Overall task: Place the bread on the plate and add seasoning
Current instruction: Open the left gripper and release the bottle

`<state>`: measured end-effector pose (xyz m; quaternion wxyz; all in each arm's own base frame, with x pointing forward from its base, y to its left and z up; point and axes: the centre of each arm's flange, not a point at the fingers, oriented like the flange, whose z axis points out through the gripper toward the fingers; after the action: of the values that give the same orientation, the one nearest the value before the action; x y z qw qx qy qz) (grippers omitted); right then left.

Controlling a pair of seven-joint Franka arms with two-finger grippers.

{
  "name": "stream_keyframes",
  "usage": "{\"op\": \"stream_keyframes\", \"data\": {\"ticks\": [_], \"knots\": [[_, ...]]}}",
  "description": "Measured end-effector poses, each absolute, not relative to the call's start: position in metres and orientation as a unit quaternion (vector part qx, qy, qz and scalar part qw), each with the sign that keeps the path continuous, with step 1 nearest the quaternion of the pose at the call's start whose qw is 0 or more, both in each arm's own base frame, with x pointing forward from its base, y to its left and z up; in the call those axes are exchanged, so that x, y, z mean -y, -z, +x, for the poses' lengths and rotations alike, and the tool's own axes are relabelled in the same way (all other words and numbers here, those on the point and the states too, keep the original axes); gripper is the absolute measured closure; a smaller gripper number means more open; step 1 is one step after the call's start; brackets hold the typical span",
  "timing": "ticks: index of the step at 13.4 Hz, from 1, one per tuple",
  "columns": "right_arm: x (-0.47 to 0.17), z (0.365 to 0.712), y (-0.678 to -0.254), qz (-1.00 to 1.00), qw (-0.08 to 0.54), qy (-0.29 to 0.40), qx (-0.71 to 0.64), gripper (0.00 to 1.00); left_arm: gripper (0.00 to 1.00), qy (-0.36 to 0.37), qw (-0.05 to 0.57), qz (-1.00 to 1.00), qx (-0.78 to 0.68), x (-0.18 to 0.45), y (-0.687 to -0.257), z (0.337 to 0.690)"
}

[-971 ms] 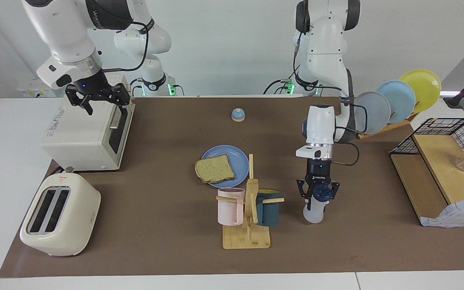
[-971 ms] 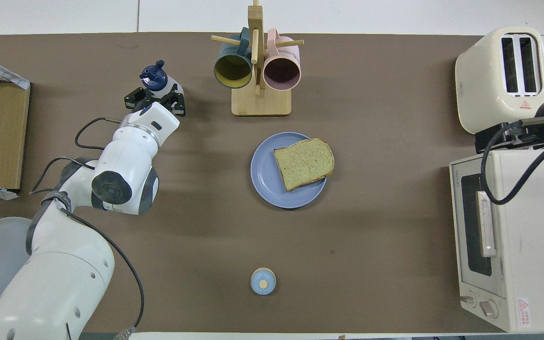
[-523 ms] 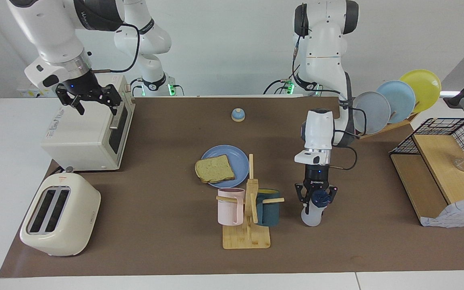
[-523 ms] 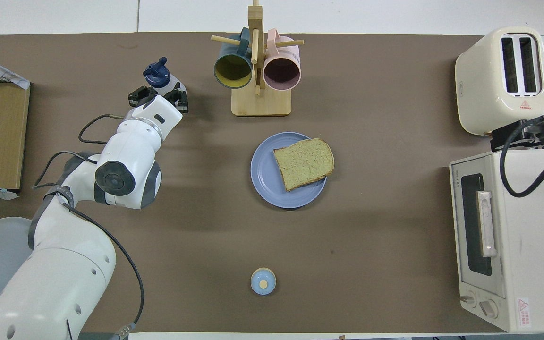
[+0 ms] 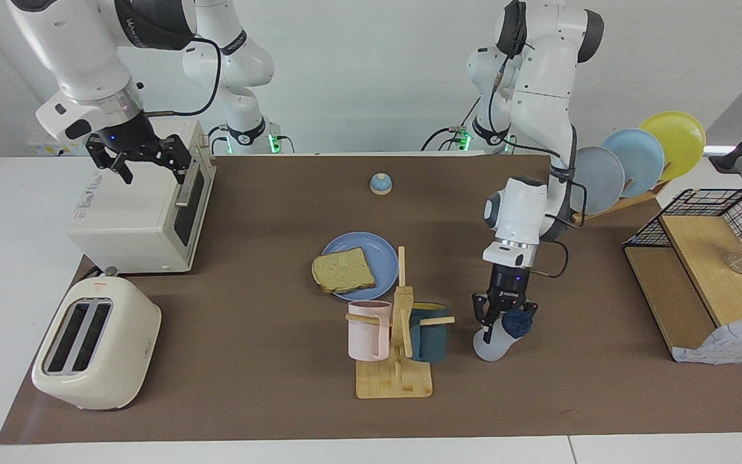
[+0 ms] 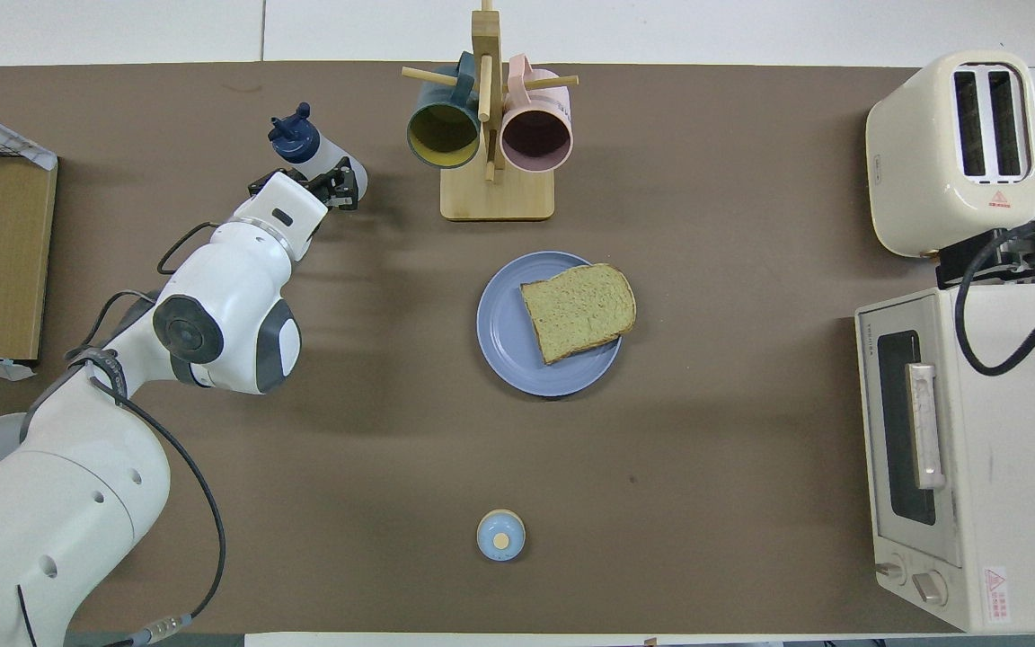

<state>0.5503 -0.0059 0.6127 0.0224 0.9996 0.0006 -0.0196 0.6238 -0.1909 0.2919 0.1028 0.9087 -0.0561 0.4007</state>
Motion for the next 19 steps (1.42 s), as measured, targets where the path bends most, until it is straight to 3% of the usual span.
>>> {"op": "stream_keyframes", "data": {"ticks": [8, 11, 13, 15, 16, 17, 19], "knots": [[0.005, 0.55, -0.613, 1.0, 0.022, 0.019, -0.001, 0.0, 0.54, -0.406, 0.074, 0.901, 0.135, 0.2, -0.29, 0.62], [0.005, 0.55, -0.613, 1.0, 0.022, 0.019, -0.001, 0.0, 0.61, -0.406, 0.073, 0.901, 0.137, 0.2, -0.29, 0.62], [0.005, 0.55, -0.613, 1.0, 0.022, 0.019, -0.001, 0.0, 0.46, -0.405, 0.072, 0.901, 0.137, 0.199, -0.289, 0.62], [0.005, 0.55, -0.613, 1.0, 0.022, 0.019, -0.002, 0.0, 0.23, -0.398, 0.07, 0.905, 0.136, 0.196, -0.284, 0.619], [0.005, 0.55, -0.613, 1.0, 0.022, 0.019, -0.002, 0.0, 0.07, -0.396, 0.069, 0.906, 0.135, 0.194, -0.283, 0.619], [0.005, 0.55, -0.613, 1.0, 0.022, 0.019, -0.002, 0.0, 0.0, -0.395, 0.068, 0.906, 0.135, 0.194, -0.282, 0.619], [0.005, 0.55, -0.613, 1.0, 0.022, 0.019, -0.002, 0.0, 0.0, -0.394, 0.068, 0.906, 0.135, 0.194, -0.281, 0.618]]}}
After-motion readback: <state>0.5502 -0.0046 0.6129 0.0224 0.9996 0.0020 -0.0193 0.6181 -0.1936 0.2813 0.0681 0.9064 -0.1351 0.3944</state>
